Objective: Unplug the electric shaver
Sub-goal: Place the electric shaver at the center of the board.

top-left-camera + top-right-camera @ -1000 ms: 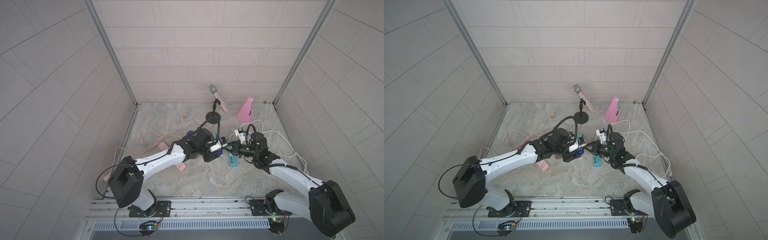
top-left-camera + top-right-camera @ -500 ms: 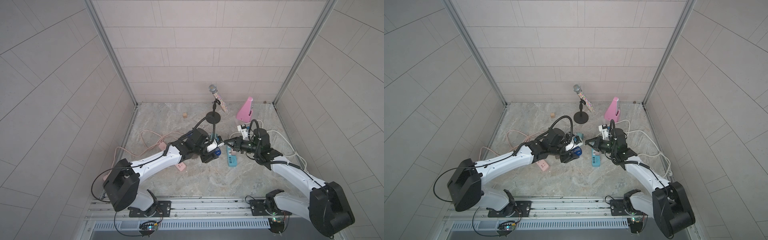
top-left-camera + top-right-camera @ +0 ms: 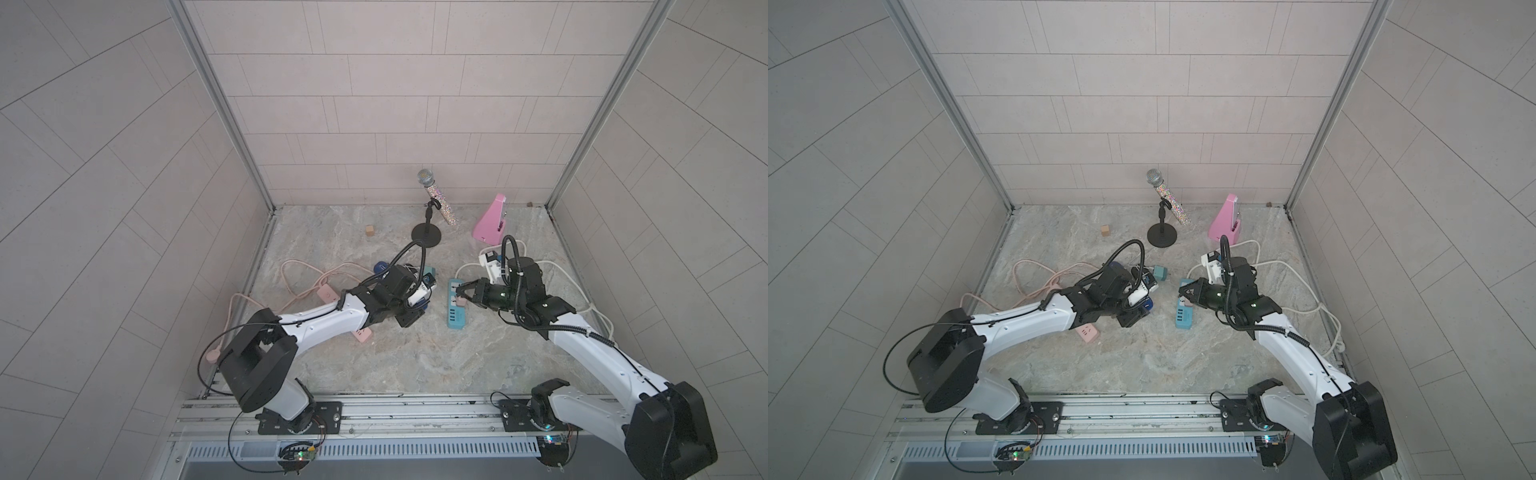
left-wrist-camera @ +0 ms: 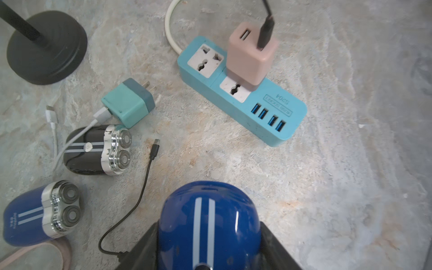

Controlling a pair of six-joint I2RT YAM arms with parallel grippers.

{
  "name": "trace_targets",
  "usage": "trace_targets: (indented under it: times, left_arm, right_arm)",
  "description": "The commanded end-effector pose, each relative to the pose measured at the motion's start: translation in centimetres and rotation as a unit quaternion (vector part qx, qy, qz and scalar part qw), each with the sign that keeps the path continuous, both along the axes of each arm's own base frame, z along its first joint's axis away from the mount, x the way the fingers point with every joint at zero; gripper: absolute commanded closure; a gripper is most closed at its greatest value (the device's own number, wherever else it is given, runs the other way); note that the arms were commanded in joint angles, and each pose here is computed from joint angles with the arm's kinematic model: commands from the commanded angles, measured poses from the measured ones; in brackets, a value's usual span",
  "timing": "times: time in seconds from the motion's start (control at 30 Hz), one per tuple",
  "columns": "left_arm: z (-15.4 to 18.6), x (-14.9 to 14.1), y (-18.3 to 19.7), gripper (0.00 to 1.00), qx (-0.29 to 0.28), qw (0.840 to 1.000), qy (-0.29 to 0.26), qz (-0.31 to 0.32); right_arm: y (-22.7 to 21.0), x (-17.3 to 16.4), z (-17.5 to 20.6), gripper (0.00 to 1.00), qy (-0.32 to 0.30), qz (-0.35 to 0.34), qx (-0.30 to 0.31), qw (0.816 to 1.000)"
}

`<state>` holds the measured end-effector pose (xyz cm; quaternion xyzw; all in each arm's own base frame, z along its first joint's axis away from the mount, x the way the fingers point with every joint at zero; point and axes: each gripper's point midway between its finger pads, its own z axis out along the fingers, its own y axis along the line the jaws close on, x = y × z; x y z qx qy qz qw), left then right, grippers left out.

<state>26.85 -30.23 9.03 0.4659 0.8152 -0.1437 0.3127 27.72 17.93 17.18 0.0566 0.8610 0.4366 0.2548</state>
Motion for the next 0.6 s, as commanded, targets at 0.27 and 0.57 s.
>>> trace_targets:
  times: [0.27,0.57]
  left_arm:
    - [-3.0,2.4,-0.5,0.6,0.008,0.999,-0.006,0.048]
    - [-5.1,2.5,-0.1,0.58,0.034,0.997,0.016,0.065]
  right_arm:
    - [-0.6,-1.7,-2.6,1.0,0.022,0.006,-0.026,0.999]
    - [-0.4,-2.3,-4.8,0.98,0.04,0.019,-0.06,0.997]
